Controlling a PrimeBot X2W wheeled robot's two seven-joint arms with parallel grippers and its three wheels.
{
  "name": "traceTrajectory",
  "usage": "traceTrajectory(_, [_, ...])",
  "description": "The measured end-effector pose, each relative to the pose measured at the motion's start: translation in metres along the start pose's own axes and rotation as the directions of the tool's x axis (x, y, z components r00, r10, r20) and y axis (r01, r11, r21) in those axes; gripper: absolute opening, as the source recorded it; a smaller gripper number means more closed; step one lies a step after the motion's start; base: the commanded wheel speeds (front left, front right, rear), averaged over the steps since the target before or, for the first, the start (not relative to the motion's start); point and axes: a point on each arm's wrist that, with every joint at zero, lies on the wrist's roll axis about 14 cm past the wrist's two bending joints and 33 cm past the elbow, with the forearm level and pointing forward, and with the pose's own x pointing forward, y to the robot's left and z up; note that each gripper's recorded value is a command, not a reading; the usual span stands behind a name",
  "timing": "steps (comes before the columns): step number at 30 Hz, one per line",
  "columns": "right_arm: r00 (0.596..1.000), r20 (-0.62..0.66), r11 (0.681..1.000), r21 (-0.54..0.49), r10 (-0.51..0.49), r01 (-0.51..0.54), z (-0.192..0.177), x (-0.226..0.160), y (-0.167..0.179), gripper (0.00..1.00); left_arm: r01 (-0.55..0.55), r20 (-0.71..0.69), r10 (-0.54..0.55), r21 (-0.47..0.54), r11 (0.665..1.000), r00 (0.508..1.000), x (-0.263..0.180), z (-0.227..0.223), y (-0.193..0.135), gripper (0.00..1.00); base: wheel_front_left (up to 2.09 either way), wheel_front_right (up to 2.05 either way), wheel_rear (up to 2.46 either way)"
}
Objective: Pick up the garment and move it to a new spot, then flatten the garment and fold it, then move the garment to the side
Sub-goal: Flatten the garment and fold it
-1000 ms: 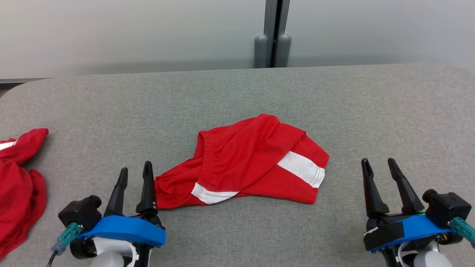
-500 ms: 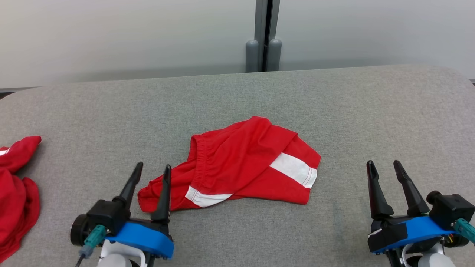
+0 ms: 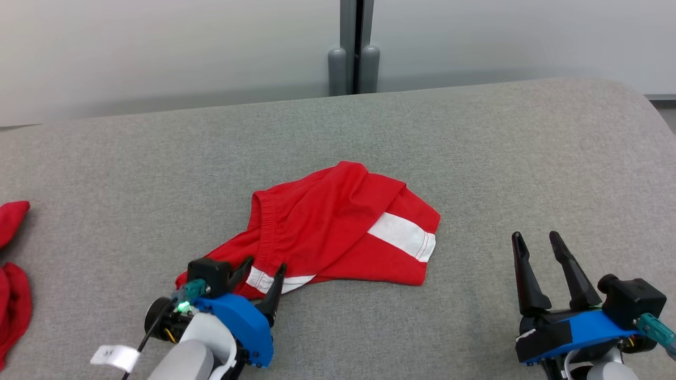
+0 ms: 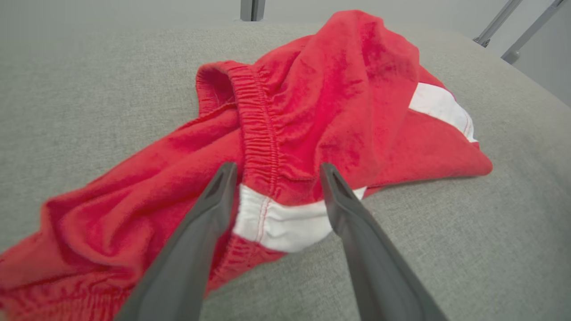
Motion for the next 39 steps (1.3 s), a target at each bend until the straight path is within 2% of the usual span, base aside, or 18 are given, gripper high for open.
traceTrajectory(11, [1.000,-0.006,1.000,0.006,-0.020,0.020,-0.004,-0.003,-0.006,1.00,0.033,-0.112,-0.034,-0.011,0.999,0.993,0.026,-0.001,-0.004,1.00,0.00,0.00,0.00])
traceTrajectory(12, [1.000,-0.005,1.000,0.007,-0.022,0.022,-0.004,-0.003,-0.007,1.00,0.037,-0.109,-0.039,-0.017,0.999,0.993,0.028,0.000,-0.006,0.74,0.00,0.00,0.00])
traceTrajectory(13, [1.000,-0.004,1.000,0.007,-0.022,0.022,-0.004,-0.003,-0.007,1.00,0.042,-0.101,-0.044,-0.026,0.999,0.994,0.029,0.003,-0.008,0.14,0.00,0.00,0.00])
traceTrajectory(14, [1.000,-0.003,1.000,0.007,-0.023,0.023,-0.004,-0.003,-0.007,1.00,0.045,-0.091,-0.048,-0.035,0.998,0.995,0.031,0.007,-0.010,0.00,0.00,0.00,0.00])
traceTrajectory(18, [1.000,0.001,1.000,0.010,-0.022,0.022,-0.003,-0.004,-0.007,1.00,0.047,-0.054,-0.051,-0.068,0.997,0.997,0.032,0.014,-0.012,0.00,0.00,0.00,0.00])
traceTrajectory(21, [1.000,0.003,1.000,0.011,-0.017,0.017,-0.002,-0.003,-0.005,1.00,0.029,0.065,-0.018,-0.172,0.985,0.998,0.031,0.035,-0.007,0.00,0.00,0.00,0.00])
traceTrajectory(24, [1.000,0.005,1.000,0.009,-0.008,0.008,-0.002,-0.001,-0.002,1.00,-0.013,0.177,0.073,-0.323,0.946,0.982,0.024,0.051,0.009,0.00,0.00,0.00,0.00])
traceTrajectory(26, [1.000,0.005,1.000,0.007,0.000,0.000,-0.001,0.000,0.000,1.00,-0.087,0.196,0.172,-0.381,0.921,0.965,0.015,0.049,0.030,0.00,0.00,0.00,0.00])
traceTrajectory(29, [1.000,0.006,1.000,0.006,0.016,-0.016,-0.001,0.003,0.005,1.00,-0.177,0.201,0.289,-0.442,0.880,0.936,0.002,0.045,0.056,0.00,0.00,0.00,0.00])
traceTrajectory(33, [0.999,0.000,0.999,0.008,0.039,-0.039,-0.001,0.006,0.013,1.00,-0.236,0.194,0.354,-0.454,0.859,0.915,-0.009,0.040,0.072,0.00,0.00,0.00,0.00])
traceTrajectory(34, [0.999,0.001,0.999,0.008,0.042,-0.042,-0.001,0.006,0.014,1.00,-0.244,0.193,0.358,-0.446,0.861,0.913,-0.010,0.040,0.074,0.27,0.00,0.00,0.00])
traceTrajectory(35, [0.999,0.001,0.999,0.008,0.045,-0.045,-0.001,0.006,0.015,1.00,-0.252,0.192,0.361,-0.432,0.866,0.913,-0.012,0.039,0.076,0.87,0.00,0.00,0.00])
traceTrajectory(36, [0.999,0.001,0.999,0.008,0.046,-0.046,-0.001,0.007,0.016,1.00,-0.256,0.196,0.360,-0.414,0.874,0.912,-0.013,0.039,0.077,1.00,0.00,0.00,0.00])
traceTrajectory(39, [0.999,0.001,0.999,0.009,0.051,-0.051,-0.001,0.007,0.017,1.00,-0.259,0.211,0.364,-0.403,0.878,0.907,-0.015,0.042,0.079,1.00,0.00,0.00,0.00])
